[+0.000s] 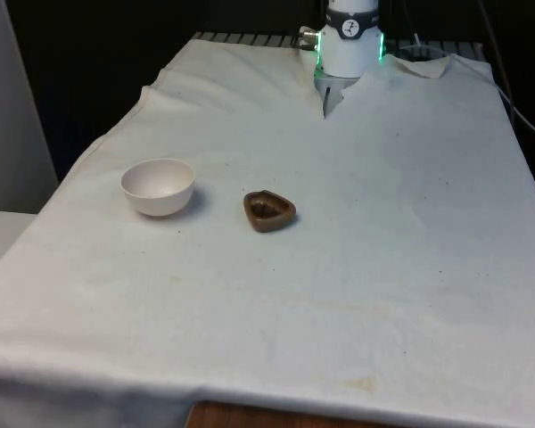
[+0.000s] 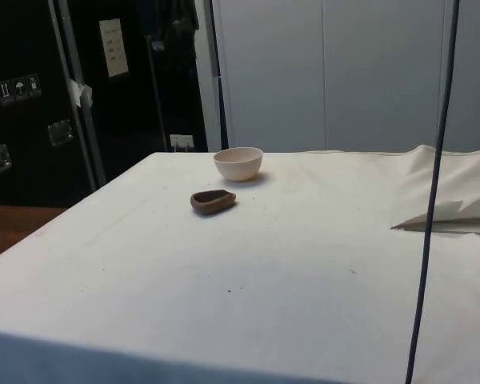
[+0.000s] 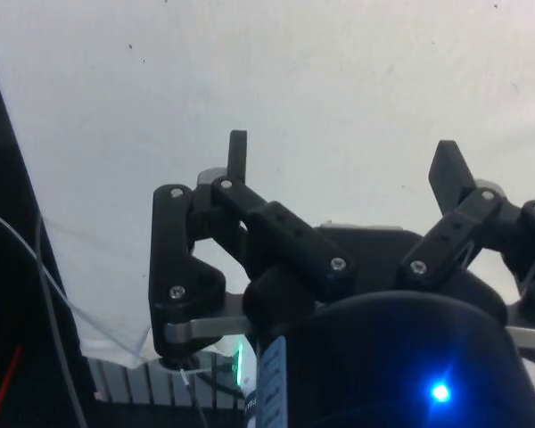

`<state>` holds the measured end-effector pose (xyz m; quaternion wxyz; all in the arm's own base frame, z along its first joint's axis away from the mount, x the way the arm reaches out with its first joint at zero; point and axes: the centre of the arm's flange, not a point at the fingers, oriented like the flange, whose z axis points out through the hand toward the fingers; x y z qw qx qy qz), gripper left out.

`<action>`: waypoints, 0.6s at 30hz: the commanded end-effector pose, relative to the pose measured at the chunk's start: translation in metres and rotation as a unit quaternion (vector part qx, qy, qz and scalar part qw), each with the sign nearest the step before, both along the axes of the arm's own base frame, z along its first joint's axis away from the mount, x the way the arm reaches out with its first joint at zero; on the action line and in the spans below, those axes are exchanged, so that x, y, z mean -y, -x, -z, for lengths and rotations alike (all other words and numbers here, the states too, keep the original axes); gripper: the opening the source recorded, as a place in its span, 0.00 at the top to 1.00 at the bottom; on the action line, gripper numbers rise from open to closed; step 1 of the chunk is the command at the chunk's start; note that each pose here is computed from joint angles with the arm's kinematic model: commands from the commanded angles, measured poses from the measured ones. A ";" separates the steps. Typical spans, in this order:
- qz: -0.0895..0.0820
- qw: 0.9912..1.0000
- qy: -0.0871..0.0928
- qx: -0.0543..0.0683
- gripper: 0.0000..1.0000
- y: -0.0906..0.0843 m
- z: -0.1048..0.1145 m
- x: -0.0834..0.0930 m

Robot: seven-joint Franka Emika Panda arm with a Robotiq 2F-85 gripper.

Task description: Pour the coffee beans from the cup into the bowl.

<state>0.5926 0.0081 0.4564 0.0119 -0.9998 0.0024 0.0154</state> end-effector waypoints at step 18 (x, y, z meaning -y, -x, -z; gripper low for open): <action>0.052 0.999 -0.002 0.009 0.00 -0.020 0.046 0.000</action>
